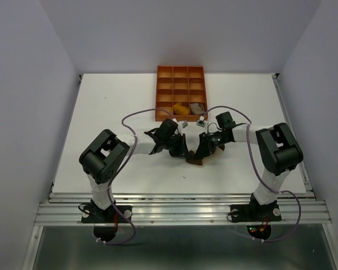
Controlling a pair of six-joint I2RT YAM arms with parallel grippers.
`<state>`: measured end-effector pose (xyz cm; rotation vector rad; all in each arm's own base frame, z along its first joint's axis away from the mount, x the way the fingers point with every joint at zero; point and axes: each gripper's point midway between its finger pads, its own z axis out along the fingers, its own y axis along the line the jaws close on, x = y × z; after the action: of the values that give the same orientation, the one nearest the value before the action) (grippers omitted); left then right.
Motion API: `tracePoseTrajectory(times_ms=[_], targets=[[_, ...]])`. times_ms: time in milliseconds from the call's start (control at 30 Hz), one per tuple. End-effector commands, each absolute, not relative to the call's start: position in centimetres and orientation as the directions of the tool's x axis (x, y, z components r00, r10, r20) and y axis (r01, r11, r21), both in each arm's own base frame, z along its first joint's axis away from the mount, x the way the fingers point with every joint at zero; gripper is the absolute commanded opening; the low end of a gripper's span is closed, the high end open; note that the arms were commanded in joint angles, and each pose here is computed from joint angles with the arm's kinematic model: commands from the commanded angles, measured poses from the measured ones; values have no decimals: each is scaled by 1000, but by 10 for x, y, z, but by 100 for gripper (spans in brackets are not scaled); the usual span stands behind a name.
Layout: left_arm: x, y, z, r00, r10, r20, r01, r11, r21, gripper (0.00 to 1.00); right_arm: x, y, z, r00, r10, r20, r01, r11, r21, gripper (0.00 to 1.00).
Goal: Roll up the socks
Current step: Roll the sock at the center of the board.
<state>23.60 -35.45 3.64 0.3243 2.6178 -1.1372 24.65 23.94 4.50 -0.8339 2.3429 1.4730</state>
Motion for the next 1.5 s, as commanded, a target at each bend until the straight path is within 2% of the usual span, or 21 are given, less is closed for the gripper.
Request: tracePoseTrajectory(times_ms=[0, 67, 100, 200, 267, 300, 333, 433, 467, 567, 667, 767, 800, 900, 967, 1067, 1167, 1267, 1333, 1467], targets=[[236, -364, 48, -921, 110, -373, 351, 650, -674, 0, 265, 240, 58, -733, -331, -594, -680, 339, 651, 41], [236, -362, 50, -917, 104, -384, 354, 656, -667, 0, 270, 242, 74, -679, -330, -656, -734, 310, 604, 54], [235, -361, 49, -916, 103, -387, 354, 661, -662, 0, 272, 243, 82, -653, -328, -683, -757, 292, 584, 64], [235, -360, 51, -910, 92, -403, 355, 675, -647, 0, 276, 246, 120, -490, -309, -815, -871, 214, 443, 74], [231, -363, 54, -904, 101, -416, 370, 675, -639, 0, 284, 245, 141, -410, -294, -863, -906, 239, 349, 81], [233, -363, 55, -899, 94, -428, 370, 686, -626, 0, 291, 245, 148, -376, -282, -883, -916, 254, 309, 95], [231, -364, 54, -898, 100, -429, 374, 688, -622, 0, 298, 242, 154, -359, -275, -892, -918, 278, 283, 100], [230, -360, 51, -900, 89, -428, 360, 705, -611, 0, 330, 226, 169, -331, -241, -912, -887, 409, 214, 100], [230, -359, 50, -900, 85, -427, 355, 711, -607, 0, 341, 218, 170, -376, -203, -904, -844, 478, 244, 100], [232, -357, 53, -893, 72, -444, 355, 718, -598, 0, 390, 183, 187, -390, -56, -919, -711, 653, 262, 100], [235, -358, 61, -882, 59, -468, 359, 727, -585, 0, 440, 155, 218, -318, 141, -938, -549, 779, 303, 100], [237, -354, 57, -885, 75, -459, 340, 778, -528, 0, 470, 136, 272, -109, 339, -935, -442, 825, 351, 100], [243, -350, 53, -881, 62, -470, 320, 808, -494, 0, 474, 129, 298, 5, 376, -927, -442, 832, 336, 100], [245, -343, 46, -898, 45, -438, 265, 849, -456, 0, 477, 103, 320, 67, 531, -844, -311, 815, 489, 100], [242, -340, 48, -902, 40, -430, 250, 860, -445, 0, 473, 106, 322, 39, 541, -840, -294, 810, 508, 100], [242, -334, 51, -903, -2, -430, 201, 881, -428, 0, 464, 106, 315, 0, 514, -858, -122, 851, 511, 100], [235, -327, 49, -922, -19, -386, 150, 902, -404, 0, 431, 119, 288, -126, 495, -860, -99, 856, 507, 100], [223, -329, 46, -941, -10, -337, 149, 885, -442, 0, 384, 142, 287, -207, 448, -870, -184, 856, 484, 100], [214, -332, 50, -952, 23, -306, 170, 869, -464, 0, 339, 165, 249, -321, 329, -888, -247, 876, 414, 100], [207, -329, 60, -950, 56, -306, 201, 861, -467, 0, 281, 205, 217, -449, 188, -874, -384, 842, 379, 100]])
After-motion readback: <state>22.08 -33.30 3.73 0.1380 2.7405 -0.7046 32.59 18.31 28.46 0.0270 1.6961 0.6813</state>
